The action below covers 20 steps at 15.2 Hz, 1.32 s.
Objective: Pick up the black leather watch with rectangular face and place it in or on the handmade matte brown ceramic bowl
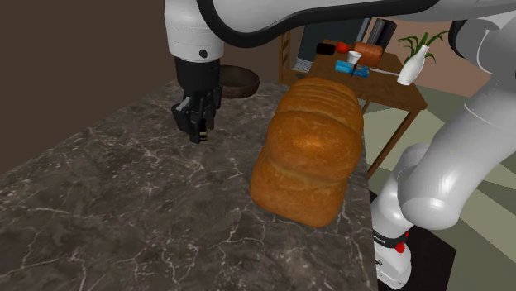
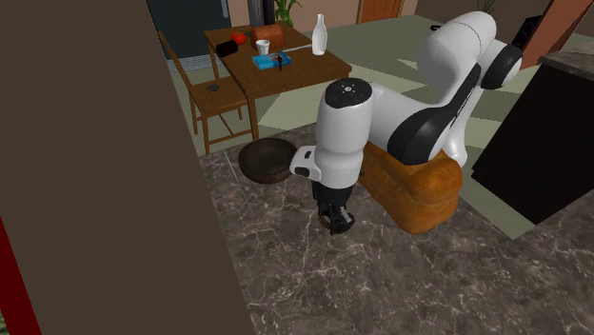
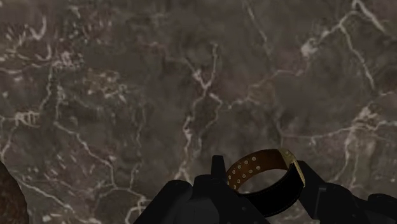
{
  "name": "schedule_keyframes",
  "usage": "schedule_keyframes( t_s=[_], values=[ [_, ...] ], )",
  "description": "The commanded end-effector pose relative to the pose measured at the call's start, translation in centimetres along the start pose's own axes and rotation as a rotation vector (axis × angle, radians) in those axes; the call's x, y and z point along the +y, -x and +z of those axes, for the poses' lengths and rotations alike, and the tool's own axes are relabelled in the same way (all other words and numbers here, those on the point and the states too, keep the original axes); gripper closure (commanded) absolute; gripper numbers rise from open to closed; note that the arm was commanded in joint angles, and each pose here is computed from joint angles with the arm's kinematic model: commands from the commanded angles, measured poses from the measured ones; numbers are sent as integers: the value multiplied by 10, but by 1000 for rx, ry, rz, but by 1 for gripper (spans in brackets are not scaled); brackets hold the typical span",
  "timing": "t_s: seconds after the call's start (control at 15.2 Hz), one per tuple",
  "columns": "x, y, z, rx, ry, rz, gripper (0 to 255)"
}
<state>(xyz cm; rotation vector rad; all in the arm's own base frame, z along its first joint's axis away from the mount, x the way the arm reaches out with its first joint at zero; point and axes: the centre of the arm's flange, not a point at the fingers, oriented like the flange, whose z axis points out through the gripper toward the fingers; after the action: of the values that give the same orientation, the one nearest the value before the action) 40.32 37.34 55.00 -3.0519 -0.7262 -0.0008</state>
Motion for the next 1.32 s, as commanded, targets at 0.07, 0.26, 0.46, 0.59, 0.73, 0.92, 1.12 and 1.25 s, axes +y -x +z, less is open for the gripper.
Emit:
schedule_keyframes(
  t_s=[0.07, 0.26, 0.46, 0.59, 0.73, 0.92, 1.12, 1.25],
  values=[
    [0, 0, 0, -1, 0, 0, 255],
    [0, 0, -16, -1, 0, 0, 255],
    [0, 0, -31, -1, 0, 0, 255],
    [0, 0, -42, -1, 0, 0, 255],
    [0, 0, -52, -1, 0, 0, 255],
    [0, 0, -68, -1, 0, 0, 255],
    [-1, 0, -84, -1, 0, 0, 255],
    [-1, 0, -95, -1, 0, 0, 255]
  ],
)
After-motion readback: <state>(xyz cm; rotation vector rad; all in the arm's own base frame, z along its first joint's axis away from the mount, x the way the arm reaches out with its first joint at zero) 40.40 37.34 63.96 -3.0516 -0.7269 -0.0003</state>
